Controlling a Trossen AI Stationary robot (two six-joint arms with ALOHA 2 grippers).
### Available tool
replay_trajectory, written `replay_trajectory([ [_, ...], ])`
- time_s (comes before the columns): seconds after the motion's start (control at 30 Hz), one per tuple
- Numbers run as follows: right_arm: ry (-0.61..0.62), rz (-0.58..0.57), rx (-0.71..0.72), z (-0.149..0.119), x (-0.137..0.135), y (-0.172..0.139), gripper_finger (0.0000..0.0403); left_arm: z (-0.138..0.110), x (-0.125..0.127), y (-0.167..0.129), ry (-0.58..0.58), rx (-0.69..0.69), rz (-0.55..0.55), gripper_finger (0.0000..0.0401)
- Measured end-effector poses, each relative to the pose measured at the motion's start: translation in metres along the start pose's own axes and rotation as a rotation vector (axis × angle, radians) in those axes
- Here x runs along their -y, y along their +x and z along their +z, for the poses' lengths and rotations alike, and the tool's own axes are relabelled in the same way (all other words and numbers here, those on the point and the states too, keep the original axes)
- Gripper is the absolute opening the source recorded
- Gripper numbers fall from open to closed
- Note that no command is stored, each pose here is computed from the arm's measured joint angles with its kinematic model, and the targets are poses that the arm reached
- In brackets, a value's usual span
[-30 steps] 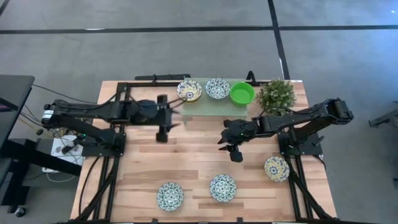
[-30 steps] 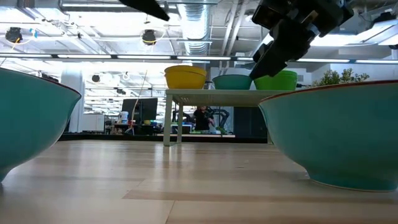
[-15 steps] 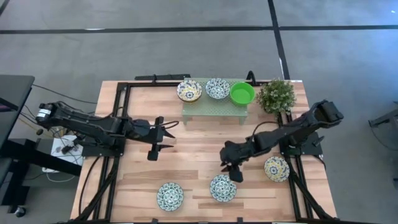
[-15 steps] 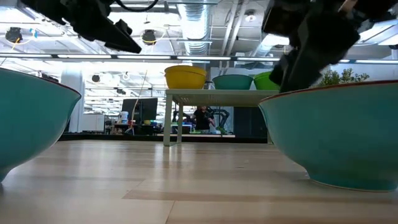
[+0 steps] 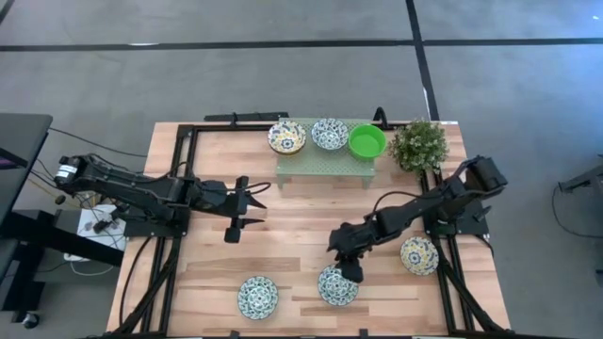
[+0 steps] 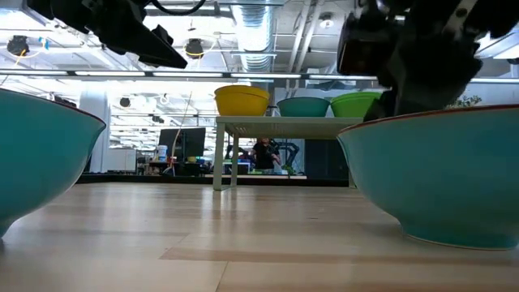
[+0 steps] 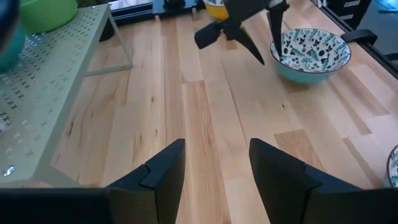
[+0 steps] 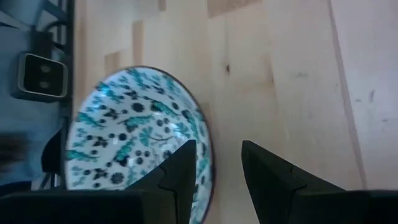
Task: Pick & Place Mini bowls
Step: Stack the green patterned bowl on top of the other green patterned bowl on the shelf
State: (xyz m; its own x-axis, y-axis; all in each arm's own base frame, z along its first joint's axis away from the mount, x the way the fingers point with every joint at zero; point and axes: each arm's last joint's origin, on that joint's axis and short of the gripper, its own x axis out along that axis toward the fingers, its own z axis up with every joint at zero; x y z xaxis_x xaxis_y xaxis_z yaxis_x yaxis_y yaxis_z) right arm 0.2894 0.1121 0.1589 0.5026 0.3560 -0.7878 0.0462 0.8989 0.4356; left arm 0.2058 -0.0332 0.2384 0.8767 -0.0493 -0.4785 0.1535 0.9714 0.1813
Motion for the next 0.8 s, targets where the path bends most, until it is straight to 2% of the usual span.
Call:
replay_trajectory([
  [0.23,-0.002,-0.013,-0.027,-0.003,0.002,0.010,0.0102,0.001,-0.001,0.000,-0.001,0.003,0.031,0.0181],
  [0.33,-0.016,-0.002,-0.009,0.002,-0.002,0.009,0.0063,0.000,-0.003,0.000,-0.002,-0.004,0.088,0.0181],
  [0.47,-0.098,0.011,0.013,0.009,-0.007,0.006,0.0010,0.000,-0.004,0.000,-0.002,-0.009,0.123,0.0181],
  [0.63,-0.115,0.016,0.032,0.024,-0.014,-0.001,0.0018,0.000,-0.004,0.000,-0.002,-0.009,0.123,0.0181],
  [0.8,-0.176,-0.045,-0.073,0.043,-0.020,-0.020,0.0007,0.000,-0.004,0.000,-0.002,-0.008,0.123,0.0181],
])
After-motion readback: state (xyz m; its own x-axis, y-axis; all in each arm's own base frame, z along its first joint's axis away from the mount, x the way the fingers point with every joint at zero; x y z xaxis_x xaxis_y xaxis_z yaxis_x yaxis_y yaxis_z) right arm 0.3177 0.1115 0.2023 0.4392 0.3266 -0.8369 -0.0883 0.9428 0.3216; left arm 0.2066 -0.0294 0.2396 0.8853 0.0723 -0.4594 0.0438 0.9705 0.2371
